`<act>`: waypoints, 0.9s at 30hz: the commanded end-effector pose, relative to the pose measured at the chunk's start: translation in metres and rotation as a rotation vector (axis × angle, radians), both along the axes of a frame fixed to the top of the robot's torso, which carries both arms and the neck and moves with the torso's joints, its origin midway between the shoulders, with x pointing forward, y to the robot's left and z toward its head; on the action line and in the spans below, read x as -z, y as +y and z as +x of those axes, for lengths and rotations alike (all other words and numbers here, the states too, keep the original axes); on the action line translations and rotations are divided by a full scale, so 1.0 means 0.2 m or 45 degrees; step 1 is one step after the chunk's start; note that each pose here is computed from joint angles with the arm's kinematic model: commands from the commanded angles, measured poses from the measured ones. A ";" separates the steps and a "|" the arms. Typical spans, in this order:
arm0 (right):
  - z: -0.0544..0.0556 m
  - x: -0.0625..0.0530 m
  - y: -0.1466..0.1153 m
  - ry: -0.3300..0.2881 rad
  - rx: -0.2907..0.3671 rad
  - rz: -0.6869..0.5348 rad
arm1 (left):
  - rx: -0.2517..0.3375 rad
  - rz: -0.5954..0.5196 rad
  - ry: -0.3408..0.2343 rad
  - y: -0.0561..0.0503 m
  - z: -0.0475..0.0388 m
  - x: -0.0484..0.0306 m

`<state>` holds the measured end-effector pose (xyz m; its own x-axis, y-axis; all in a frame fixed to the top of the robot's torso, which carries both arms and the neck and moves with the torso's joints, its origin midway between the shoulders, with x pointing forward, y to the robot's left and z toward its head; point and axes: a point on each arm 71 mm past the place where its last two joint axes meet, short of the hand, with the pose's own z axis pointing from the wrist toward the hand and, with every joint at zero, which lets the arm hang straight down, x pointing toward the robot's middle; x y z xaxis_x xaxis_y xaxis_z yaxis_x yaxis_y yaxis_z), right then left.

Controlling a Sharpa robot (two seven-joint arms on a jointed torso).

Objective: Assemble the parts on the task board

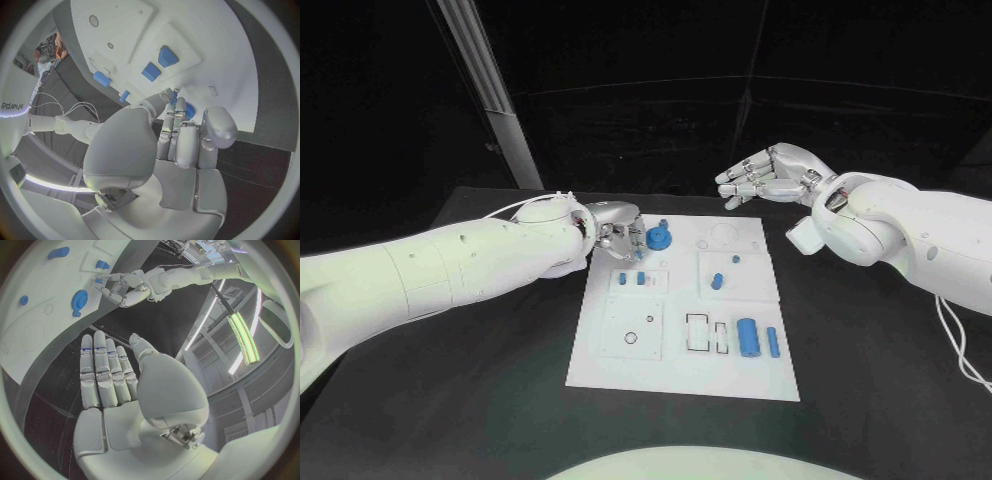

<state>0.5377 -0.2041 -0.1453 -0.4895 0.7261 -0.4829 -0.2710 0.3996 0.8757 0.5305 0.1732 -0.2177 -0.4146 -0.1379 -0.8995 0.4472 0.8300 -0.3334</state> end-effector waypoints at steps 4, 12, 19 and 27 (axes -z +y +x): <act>0.00 -0.01 0.00 -0.011 -0.011 0.009 | -0.010 0.039 0.036 0.01 0.003 0.021; 0.00 -0.01 0.00 -0.011 -0.010 0.008 | -0.031 0.054 0.037 0.03 0.008 0.026; 0.00 -0.01 0.00 -0.011 -0.011 0.008 | -0.028 0.055 0.039 0.03 0.006 0.026; 0.00 -0.01 0.01 -0.011 -0.012 0.009 | -0.014 0.052 0.043 0.02 0.002 0.026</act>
